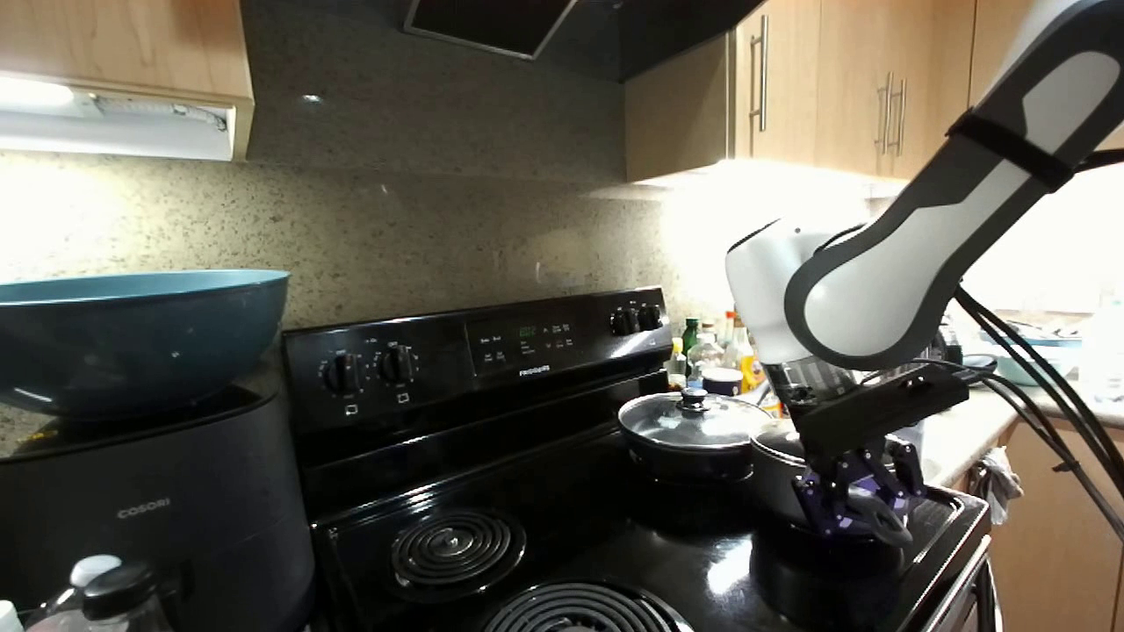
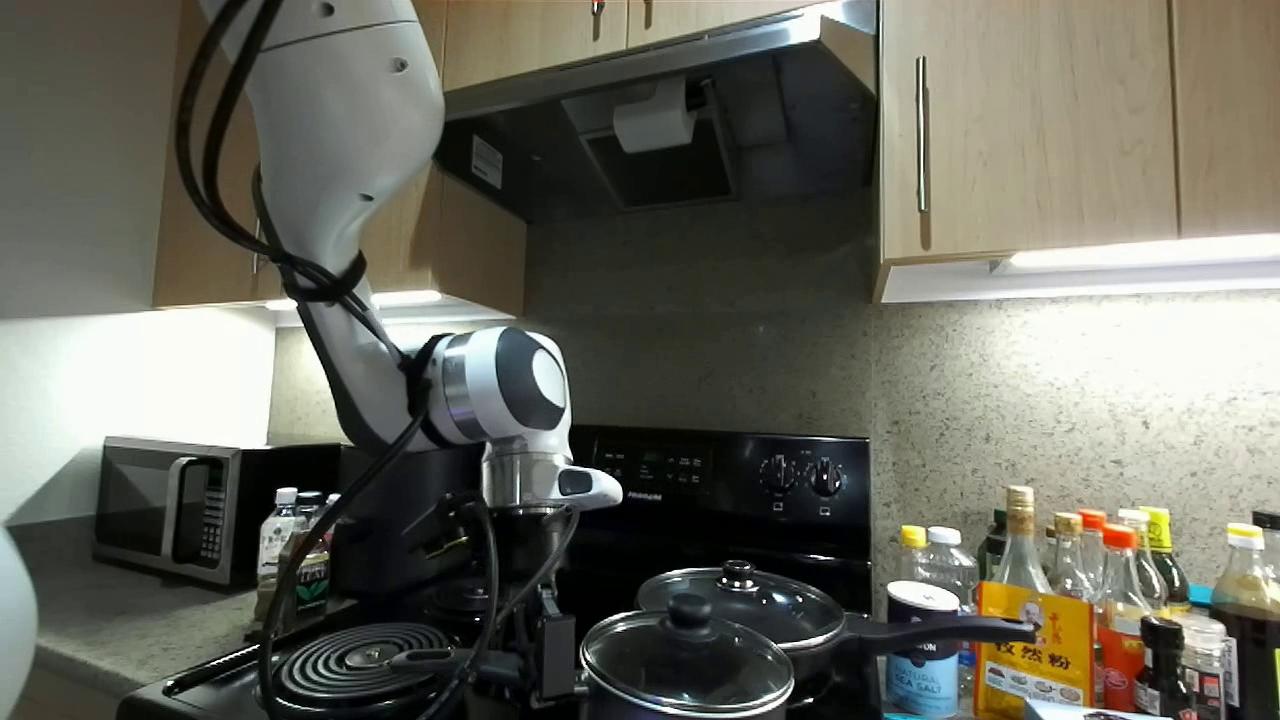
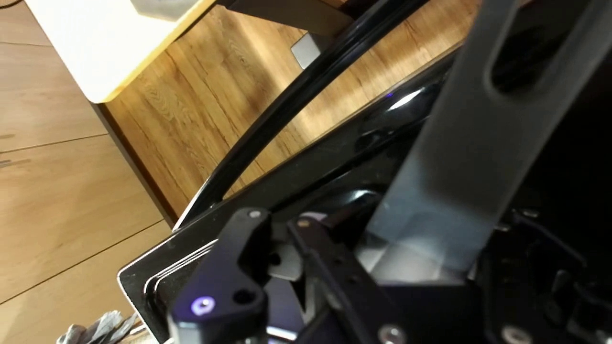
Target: Rotate the pot at the front of the stove to the right
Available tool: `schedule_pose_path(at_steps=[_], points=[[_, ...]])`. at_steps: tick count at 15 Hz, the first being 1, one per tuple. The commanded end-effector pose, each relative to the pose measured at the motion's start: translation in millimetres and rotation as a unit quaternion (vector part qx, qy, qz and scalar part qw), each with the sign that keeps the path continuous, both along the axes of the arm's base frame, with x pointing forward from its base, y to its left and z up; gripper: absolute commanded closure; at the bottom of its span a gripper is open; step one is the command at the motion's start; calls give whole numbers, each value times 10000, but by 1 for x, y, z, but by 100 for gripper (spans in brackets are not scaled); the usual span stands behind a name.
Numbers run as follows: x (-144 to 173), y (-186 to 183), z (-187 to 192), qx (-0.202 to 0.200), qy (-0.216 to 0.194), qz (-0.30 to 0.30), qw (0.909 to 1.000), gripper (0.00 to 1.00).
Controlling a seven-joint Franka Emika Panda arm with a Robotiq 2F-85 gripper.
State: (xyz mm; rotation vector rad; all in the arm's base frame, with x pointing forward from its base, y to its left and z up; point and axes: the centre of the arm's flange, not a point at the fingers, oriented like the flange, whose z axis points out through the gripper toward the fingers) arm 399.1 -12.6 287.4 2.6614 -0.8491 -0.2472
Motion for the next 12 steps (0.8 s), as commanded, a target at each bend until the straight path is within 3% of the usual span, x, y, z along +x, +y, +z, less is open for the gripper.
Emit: schedule_pose_path(at_steps=[1,2,7,8,12], points=[[-14,-28,-4,128,199,181,9996,100],[-4,-8,-4,27,105,66,9999,100],[-5,-9,-7,41,151,72,9999,100],[-6,-11,-8,50,168,14,9998,80],[-5,-7,-4,25,165,-105,9998,55]])
